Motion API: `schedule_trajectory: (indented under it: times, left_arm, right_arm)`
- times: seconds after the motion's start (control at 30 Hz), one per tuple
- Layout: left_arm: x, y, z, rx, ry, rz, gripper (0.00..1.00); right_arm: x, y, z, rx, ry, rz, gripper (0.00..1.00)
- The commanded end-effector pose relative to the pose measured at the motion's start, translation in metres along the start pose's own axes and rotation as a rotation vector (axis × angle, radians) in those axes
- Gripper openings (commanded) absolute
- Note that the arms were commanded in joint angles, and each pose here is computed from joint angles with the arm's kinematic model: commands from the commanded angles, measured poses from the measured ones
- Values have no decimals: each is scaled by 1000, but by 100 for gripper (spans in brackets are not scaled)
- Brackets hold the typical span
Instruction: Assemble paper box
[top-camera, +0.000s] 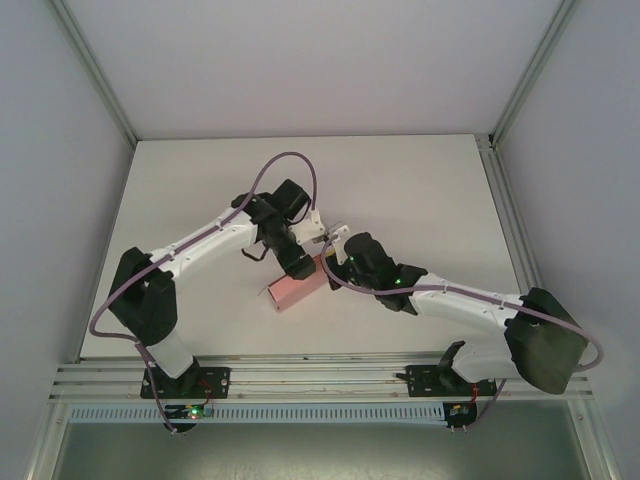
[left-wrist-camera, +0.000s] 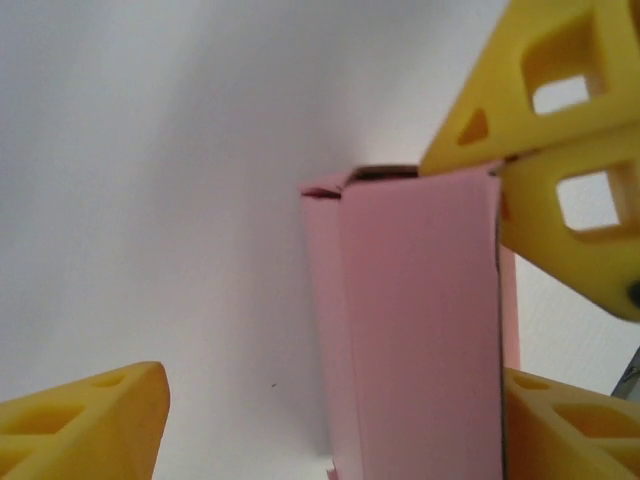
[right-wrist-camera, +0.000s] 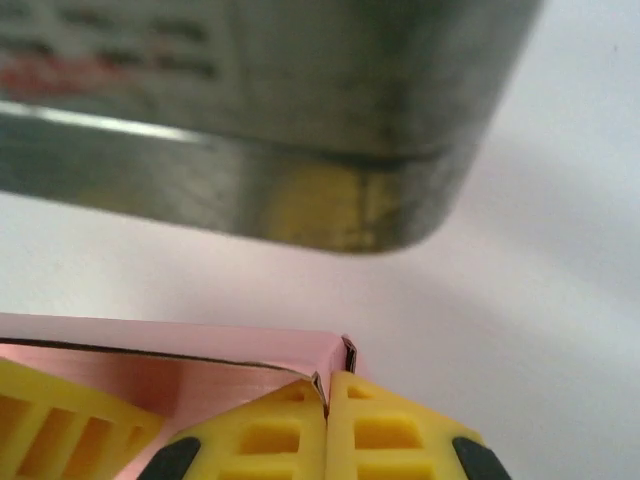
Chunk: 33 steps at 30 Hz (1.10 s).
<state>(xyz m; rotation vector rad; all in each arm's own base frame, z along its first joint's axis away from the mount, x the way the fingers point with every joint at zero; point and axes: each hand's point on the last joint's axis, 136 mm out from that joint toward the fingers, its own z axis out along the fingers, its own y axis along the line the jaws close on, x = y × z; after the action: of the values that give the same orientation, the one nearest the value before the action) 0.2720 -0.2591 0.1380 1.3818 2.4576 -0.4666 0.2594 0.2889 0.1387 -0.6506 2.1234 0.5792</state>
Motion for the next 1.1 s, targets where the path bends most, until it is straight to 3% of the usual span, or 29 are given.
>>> schedule_trajectory:
  times: [0.0, 0.27, 0.47, 0.7, 0.83, 0.97, 1.07]
  left_arm:
    - [-28, -5, -39, -45, -167, -1, 80]
    - [26, 9, -73, -250, -138, -341, 83]
    - [13, 0, -94, -223, -310, -423, 84]
    - [41, -3, -64, -188, -171, -529, 69]
    - [56, 13, -49, -272, -73, -562, 57]
    - [55, 15, -36, -255, -26, -559, 53]
    - [61, 17, -28, -263, 20, -571, 42]
  right_arm:
    - [16, -2, -4, 45, 97, 22, 0]
    - [15, -22, -1, 219, 106, 27, 0]
    - [17, -35, 3, 301, 136, 47, 0]
    - [11, -47, -5, 338, 117, 97, 0]
    - [14, -47, -2, 322, 130, 101, 0]
    - [13, -46, -1, 313, 134, 98, 0]
    - [13, -46, -2, 311, 134, 97, 0]
